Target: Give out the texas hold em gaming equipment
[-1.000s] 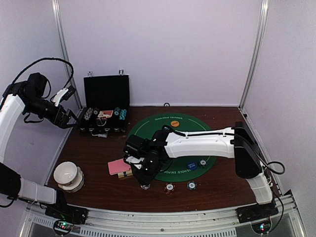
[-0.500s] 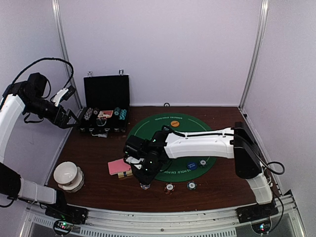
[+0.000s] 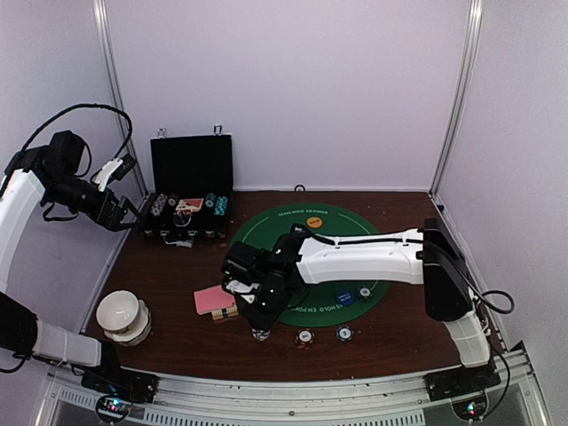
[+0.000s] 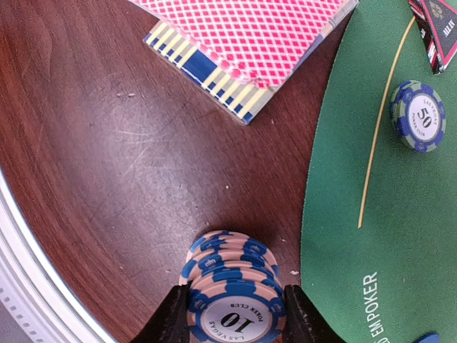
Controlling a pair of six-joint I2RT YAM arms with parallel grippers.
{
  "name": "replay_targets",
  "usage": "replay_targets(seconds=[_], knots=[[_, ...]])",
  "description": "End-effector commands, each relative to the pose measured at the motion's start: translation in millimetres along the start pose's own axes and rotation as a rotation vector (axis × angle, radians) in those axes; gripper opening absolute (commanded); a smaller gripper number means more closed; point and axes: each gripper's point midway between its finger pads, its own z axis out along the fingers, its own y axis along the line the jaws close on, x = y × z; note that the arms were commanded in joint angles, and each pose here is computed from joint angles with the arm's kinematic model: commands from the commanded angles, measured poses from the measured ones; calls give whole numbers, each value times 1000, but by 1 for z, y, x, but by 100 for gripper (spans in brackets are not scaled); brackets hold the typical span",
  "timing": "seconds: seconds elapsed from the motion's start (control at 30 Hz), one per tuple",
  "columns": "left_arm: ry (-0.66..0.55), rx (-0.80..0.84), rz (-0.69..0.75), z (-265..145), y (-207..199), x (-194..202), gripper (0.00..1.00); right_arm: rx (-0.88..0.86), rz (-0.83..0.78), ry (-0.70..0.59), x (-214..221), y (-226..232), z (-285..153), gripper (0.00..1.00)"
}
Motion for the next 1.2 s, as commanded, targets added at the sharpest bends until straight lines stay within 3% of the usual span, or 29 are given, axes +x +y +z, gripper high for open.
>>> replay_targets(seconds=[0.0,0.17,0.3,0.57,0.8,1.17], knots=[[-24,-12,22,-9,-3,-5,98,31,9,-122,-27,-14,-59,2],[-27,-17,24,-10,-2,-6,98,41,73,-196,-40,-46,-97,2],[-24,-19,20,-10,-2,-5,98,119,160,-202,-39,-101,-106,2],[-19,-14,20,-10,-3,-4,98,290,441,-150,-10,-257,-84,0],[-16,-1,17,-8,-3,-3,98,349,596,-143,0,-352,-56,0],[-7,0,18,-6,-3,-1,98,317,640,-116,-9,-389,3,3]])
